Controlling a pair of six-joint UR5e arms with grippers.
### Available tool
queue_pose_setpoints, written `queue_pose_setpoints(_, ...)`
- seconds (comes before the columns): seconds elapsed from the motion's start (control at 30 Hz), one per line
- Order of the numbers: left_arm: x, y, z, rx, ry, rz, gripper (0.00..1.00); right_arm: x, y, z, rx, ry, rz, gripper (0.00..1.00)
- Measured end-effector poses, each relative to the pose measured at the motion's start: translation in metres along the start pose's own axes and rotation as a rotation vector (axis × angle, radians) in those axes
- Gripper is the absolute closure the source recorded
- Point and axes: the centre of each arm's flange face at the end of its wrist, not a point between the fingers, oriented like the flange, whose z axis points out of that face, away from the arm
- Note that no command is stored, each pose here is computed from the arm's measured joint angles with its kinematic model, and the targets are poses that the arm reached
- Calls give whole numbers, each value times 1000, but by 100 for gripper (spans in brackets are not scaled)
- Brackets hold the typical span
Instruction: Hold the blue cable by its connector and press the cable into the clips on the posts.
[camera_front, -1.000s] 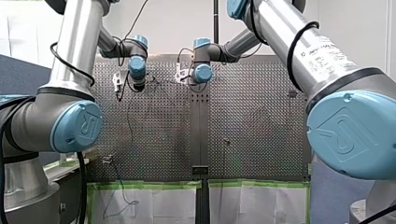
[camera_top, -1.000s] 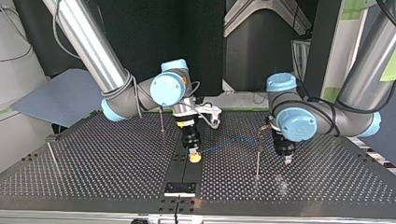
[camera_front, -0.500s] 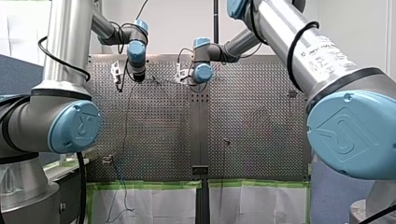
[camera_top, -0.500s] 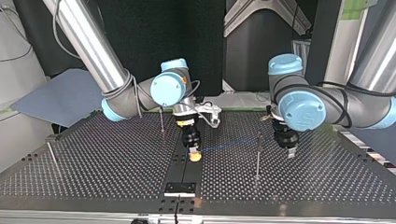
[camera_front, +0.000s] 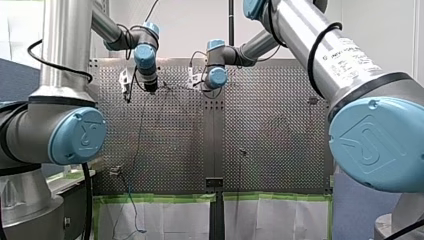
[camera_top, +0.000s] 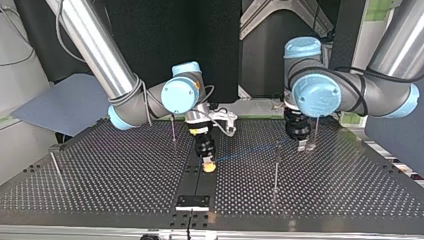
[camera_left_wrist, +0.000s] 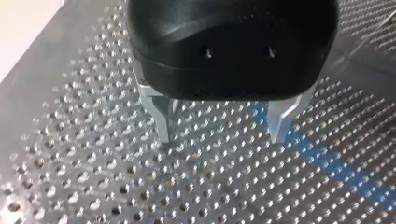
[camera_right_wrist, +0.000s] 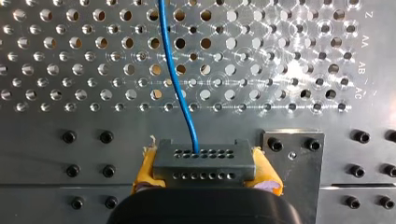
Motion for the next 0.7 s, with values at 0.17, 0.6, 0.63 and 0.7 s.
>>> queue_pose_setpoints(0.17, -3, -4, -19, 24, -13, 1, 0, 0, -1, 0, 1, -1, 0, 100)
queue_pose_setpoints(0.6, -3, -21, -37, 73, -26, 15, 0, 0, -1, 0, 1, -1, 0, 100)
queue_pose_setpoints(0.63, -3, -22, -37, 75, -28, 15, 0, 0, -1, 0, 1, -1, 0, 100)
queue_pose_setpoints(0.7, -3, -24, -38, 77, -31, 16, 0, 0, -1, -1, 1, -2, 0, 100)
